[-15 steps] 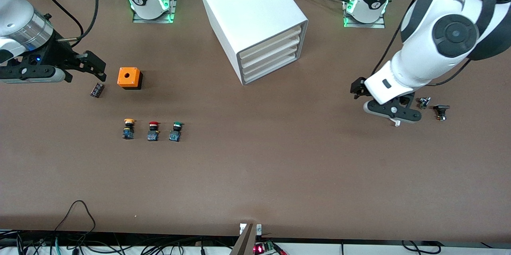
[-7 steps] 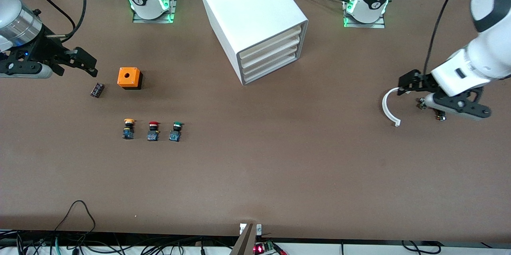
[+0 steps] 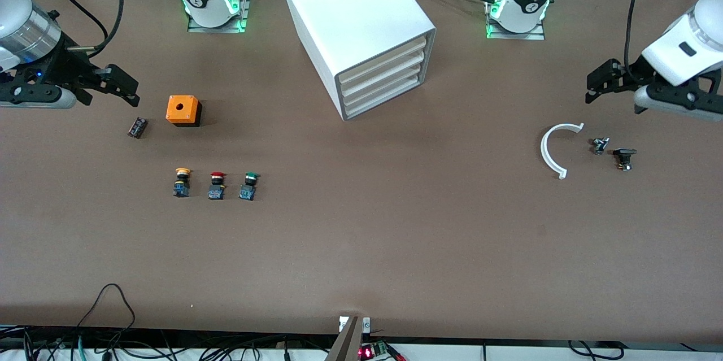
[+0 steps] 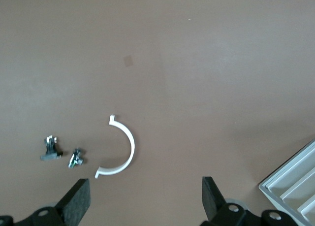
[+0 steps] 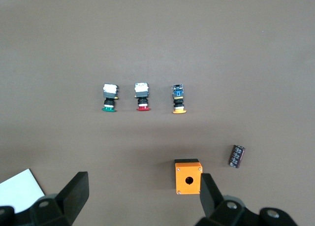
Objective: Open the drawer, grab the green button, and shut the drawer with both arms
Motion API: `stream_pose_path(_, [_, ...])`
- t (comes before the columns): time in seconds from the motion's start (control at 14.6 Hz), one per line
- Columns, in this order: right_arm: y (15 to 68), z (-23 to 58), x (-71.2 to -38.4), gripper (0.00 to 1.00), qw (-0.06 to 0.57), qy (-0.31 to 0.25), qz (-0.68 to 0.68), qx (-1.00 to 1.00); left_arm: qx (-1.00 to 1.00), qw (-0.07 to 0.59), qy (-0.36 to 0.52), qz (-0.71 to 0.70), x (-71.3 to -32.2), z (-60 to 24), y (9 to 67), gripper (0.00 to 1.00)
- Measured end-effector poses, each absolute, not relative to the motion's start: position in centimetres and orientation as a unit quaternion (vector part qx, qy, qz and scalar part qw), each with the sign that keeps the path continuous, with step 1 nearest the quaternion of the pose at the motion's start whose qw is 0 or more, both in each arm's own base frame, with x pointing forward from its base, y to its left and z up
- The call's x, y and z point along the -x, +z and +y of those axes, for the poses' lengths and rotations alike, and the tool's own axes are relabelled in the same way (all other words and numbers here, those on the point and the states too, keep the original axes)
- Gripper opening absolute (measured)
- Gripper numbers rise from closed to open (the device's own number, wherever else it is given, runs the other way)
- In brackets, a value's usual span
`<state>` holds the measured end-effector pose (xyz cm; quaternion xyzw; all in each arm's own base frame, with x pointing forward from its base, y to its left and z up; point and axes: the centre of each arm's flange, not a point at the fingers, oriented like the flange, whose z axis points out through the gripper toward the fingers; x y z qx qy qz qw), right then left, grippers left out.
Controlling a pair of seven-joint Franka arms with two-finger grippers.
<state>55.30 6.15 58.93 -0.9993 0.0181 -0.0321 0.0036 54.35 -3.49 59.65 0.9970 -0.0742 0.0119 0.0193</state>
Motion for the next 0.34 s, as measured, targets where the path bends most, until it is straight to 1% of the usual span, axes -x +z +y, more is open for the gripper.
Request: stream_pose_path(0.34, [58.78,6.13,-55.31,1.0,0.003,-0.029,0.018,0.999,-0.997,0.02,-0.011,-0.07,-53.93,-3.07,58.9,1.0])
